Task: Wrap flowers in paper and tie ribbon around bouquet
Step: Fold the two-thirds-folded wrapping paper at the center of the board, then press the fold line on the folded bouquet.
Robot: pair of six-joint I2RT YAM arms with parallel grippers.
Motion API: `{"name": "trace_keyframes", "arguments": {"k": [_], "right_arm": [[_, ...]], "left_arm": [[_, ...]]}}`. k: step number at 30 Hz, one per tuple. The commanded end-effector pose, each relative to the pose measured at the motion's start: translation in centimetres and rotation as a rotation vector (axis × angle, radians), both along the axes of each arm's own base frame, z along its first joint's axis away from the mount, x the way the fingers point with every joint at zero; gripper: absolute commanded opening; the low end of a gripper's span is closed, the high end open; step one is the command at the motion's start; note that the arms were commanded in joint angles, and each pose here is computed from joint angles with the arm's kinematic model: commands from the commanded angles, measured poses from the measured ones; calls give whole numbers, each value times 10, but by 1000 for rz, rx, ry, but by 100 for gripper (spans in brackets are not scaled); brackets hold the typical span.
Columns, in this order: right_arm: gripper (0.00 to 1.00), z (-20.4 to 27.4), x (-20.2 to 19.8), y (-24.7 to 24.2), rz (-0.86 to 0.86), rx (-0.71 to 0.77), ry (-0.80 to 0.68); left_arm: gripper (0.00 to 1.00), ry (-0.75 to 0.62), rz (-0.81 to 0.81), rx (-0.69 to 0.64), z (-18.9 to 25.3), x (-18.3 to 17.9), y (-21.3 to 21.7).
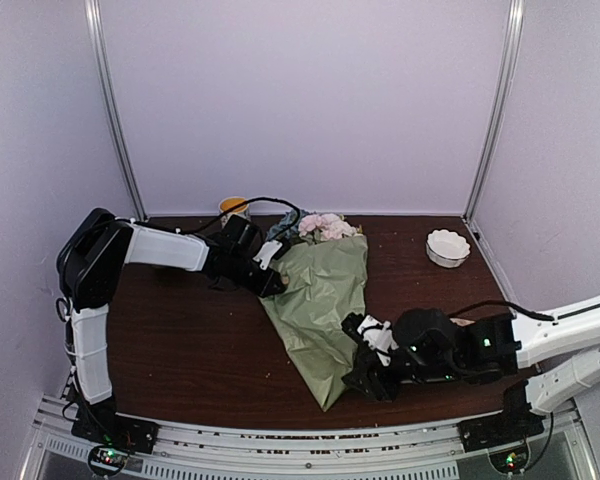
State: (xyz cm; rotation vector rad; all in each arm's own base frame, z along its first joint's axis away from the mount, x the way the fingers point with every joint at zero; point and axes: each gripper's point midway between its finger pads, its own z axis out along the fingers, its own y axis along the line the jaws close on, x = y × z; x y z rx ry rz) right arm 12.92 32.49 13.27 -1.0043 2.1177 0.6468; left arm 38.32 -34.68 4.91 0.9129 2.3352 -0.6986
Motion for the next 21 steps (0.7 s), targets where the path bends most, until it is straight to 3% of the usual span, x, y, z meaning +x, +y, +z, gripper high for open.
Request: {"name": "trace_keyframes", "arguments": {"k": [1, 12, 18, 21], "right_arm": [[56, -17, -2, -23, -80, -19, -26], [54, -25, -13, 2, -28, -29, -8], [56, -16, -19, 15, -5, 5, -76], [49, -15, -8, 19, -46, -38, -113]], "left_arm": [[0, 28, 9, 7, -14, 3, 3], [0, 38, 7, 15, -16, 2, 3], [0, 41, 2, 8, -16, 2, 1], [0, 46, 2, 11, -18, 1, 1]]}}
